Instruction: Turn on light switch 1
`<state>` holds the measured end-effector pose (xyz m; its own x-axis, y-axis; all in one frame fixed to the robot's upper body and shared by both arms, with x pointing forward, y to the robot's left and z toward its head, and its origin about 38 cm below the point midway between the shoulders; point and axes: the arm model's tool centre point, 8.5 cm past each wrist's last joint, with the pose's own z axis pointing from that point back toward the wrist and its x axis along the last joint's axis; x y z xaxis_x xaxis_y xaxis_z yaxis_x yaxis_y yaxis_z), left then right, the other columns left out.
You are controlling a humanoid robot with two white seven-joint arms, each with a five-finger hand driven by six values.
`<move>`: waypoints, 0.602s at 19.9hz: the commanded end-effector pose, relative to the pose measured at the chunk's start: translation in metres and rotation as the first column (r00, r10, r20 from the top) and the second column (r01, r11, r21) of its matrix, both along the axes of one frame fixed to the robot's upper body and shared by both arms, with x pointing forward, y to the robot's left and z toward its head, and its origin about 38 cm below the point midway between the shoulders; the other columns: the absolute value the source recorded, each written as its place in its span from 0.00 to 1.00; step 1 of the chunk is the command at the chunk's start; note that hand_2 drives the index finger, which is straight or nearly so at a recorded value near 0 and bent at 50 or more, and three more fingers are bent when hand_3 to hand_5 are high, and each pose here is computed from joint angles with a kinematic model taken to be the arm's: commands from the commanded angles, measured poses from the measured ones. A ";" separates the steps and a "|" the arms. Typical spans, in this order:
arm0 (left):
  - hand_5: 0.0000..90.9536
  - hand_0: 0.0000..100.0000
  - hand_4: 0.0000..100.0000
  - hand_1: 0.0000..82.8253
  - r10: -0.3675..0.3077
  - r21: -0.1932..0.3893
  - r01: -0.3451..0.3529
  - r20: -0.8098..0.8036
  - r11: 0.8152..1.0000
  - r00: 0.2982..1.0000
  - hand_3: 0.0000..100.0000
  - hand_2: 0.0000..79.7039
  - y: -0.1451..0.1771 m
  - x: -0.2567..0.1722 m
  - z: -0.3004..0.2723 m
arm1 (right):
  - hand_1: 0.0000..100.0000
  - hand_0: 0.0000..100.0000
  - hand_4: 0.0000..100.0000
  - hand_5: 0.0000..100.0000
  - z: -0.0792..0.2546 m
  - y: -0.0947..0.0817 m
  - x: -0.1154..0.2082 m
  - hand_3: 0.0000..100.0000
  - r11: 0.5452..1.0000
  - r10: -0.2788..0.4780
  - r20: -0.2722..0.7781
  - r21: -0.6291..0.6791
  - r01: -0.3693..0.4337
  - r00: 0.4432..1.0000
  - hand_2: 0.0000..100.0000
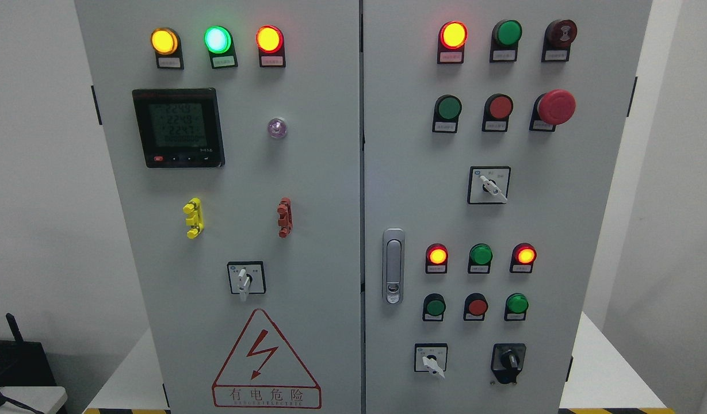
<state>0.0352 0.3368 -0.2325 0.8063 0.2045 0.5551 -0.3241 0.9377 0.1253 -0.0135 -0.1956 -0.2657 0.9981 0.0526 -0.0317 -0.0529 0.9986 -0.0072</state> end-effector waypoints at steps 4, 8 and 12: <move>0.00 0.47 0.35 0.00 0.079 0.396 -0.301 0.487 0.868 0.870 0.26 0.19 0.167 0.056 0.136 | 0.39 0.12 0.00 0.00 0.000 0.000 0.000 0.00 1.000 -0.017 0.000 0.001 0.017 1.000 0.00; 0.14 0.49 0.47 0.00 -0.026 0.464 -0.348 0.629 0.815 0.777 0.37 0.25 0.198 0.083 0.203 | 0.39 0.12 0.00 0.00 0.000 0.000 0.000 0.00 1.000 -0.017 0.000 0.001 0.017 1.000 0.00; 0.23 0.49 0.52 0.00 -0.166 0.475 -0.322 0.733 0.819 0.660 0.39 0.22 0.205 0.116 0.261 | 0.39 0.12 0.00 0.00 0.000 0.000 0.000 0.00 1.000 -0.018 0.000 0.001 0.018 1.000 0.00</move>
<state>0.1102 0.4635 -0.1254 0.4350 0.0399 0.8996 -0.4973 0.8435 0.2030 -0.0135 -0.1956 -0.2657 0.9981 0.0526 -0.0317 -0.0529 0.9986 -0.0072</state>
